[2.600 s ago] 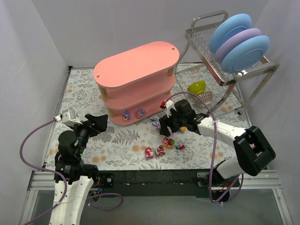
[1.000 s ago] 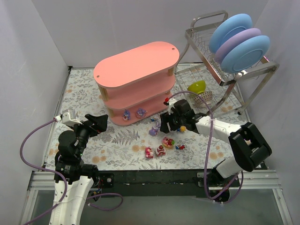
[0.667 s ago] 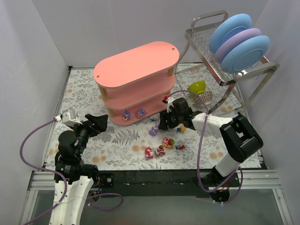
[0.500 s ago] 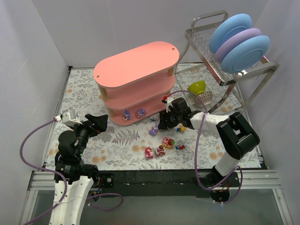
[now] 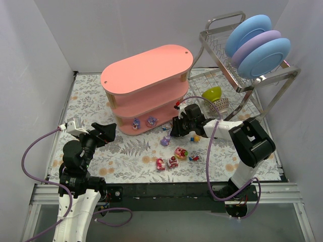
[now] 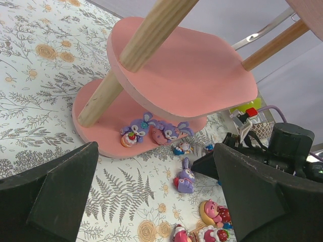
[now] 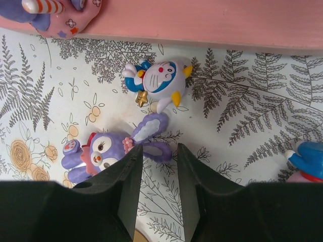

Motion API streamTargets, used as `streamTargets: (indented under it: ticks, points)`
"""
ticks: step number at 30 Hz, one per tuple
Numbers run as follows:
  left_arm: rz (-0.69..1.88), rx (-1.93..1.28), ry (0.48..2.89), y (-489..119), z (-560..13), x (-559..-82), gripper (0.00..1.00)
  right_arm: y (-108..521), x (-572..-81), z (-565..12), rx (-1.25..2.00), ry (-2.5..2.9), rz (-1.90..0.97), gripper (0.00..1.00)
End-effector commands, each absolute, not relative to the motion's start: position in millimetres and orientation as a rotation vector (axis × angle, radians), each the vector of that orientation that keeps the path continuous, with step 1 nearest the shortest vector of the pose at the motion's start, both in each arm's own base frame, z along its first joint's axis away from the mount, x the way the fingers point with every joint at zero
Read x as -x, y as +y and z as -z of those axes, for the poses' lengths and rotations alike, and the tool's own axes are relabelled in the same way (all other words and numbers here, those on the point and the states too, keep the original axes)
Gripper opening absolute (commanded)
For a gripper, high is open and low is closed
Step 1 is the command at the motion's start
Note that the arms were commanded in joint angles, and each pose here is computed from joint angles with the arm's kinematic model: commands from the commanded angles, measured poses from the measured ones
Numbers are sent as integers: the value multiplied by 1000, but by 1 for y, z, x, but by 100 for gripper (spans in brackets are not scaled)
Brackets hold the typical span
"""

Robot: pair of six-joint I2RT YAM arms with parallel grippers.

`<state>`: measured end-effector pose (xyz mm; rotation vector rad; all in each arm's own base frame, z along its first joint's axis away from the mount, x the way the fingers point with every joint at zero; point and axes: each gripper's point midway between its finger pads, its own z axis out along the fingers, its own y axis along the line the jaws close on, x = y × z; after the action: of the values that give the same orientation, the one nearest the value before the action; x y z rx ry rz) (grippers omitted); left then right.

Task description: Place and organize the plastic toys onto the shelf

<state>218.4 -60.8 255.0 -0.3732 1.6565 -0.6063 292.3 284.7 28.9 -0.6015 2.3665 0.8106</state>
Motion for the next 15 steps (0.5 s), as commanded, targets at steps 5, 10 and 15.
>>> streamTargets:
  ticks: [5,10,15]
  points:
    - [609,351,1667,-63,-252,-218,98,286,-289,-31,606,2378,-842,40]
    - [605,352,1666,-63,-252,-218,98,288,-288,-31,614,2380,-859,32]
    - [608,352,1666,-63,-252,-218,98,289,-287,-34,621,2367,-867,18]
